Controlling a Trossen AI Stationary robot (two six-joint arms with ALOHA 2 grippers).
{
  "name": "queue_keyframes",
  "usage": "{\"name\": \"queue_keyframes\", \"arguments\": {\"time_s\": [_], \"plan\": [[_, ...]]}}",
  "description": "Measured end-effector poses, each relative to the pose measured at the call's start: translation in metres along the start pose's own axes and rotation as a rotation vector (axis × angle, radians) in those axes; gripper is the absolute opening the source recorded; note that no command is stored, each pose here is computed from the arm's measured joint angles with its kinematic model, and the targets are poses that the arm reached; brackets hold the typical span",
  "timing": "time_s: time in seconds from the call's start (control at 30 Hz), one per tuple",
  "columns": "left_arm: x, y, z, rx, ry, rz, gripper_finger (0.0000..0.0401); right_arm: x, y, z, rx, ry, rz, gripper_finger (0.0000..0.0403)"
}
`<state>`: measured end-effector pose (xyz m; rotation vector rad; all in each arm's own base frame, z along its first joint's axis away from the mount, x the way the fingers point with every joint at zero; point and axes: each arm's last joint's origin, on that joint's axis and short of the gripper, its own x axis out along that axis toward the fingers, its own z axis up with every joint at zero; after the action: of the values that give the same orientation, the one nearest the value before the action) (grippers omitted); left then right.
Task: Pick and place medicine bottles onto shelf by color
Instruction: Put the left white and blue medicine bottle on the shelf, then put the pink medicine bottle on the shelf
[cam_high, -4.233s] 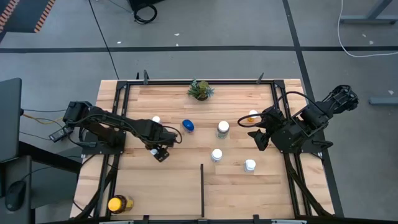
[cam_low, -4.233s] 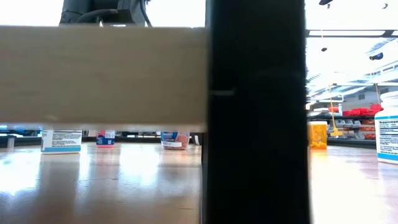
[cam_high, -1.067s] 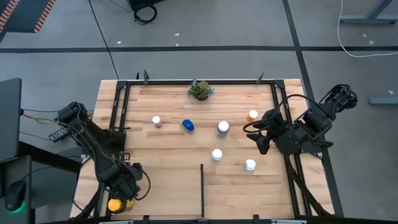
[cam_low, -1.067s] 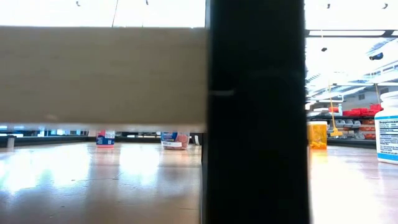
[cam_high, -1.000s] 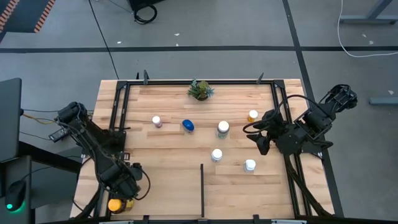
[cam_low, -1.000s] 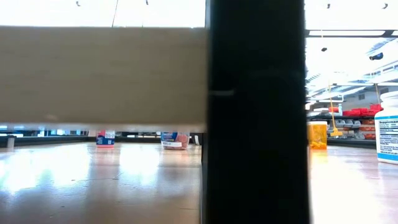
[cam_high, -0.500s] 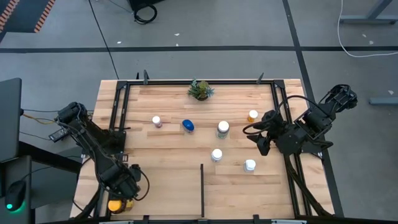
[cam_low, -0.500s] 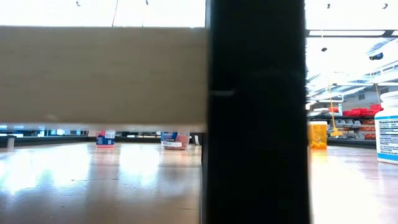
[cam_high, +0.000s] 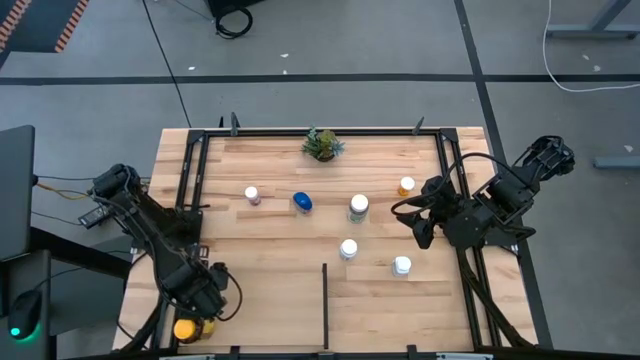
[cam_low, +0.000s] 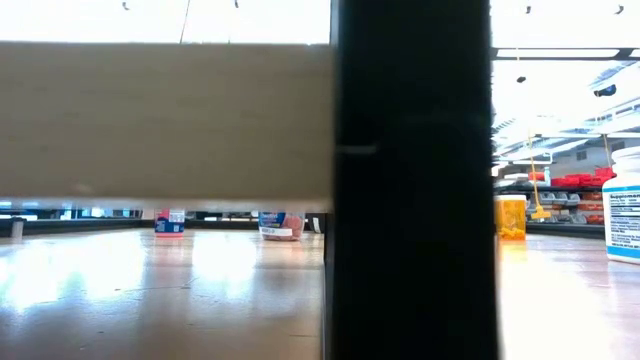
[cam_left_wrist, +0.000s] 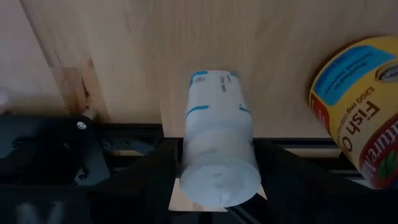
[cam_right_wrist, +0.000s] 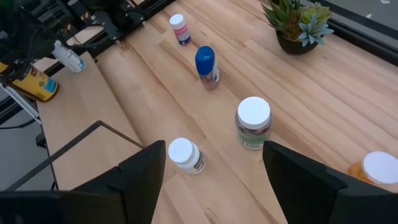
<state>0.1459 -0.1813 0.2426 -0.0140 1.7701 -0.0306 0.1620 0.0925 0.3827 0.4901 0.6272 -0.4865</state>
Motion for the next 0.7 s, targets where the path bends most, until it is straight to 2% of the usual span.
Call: {"name": "queue_keyframes", "arguments": {"time_s": [0.27, 0.5, 0.7], "plan": [[-0.002, 0.002, 0.012, -0.032, -0.047, -0.059, 0.0191, 0.0, 0.0, 0.0, -0.012, 0.0, 0.0, 0.0276], [-0.004, 0.005, 0.016, -0.058, -0.028, -0.083, 0.0174, 0.0, 0.0, 0.0, -0.036, 0.006, 0.002, 0.0276], [-0.026, 0.009, 0.026, -0.092, -0.082, -0.13, 0.018, 0.0, 0.0, 0.0, -0.05, 0.007, 0.002, 0.0276]]}}
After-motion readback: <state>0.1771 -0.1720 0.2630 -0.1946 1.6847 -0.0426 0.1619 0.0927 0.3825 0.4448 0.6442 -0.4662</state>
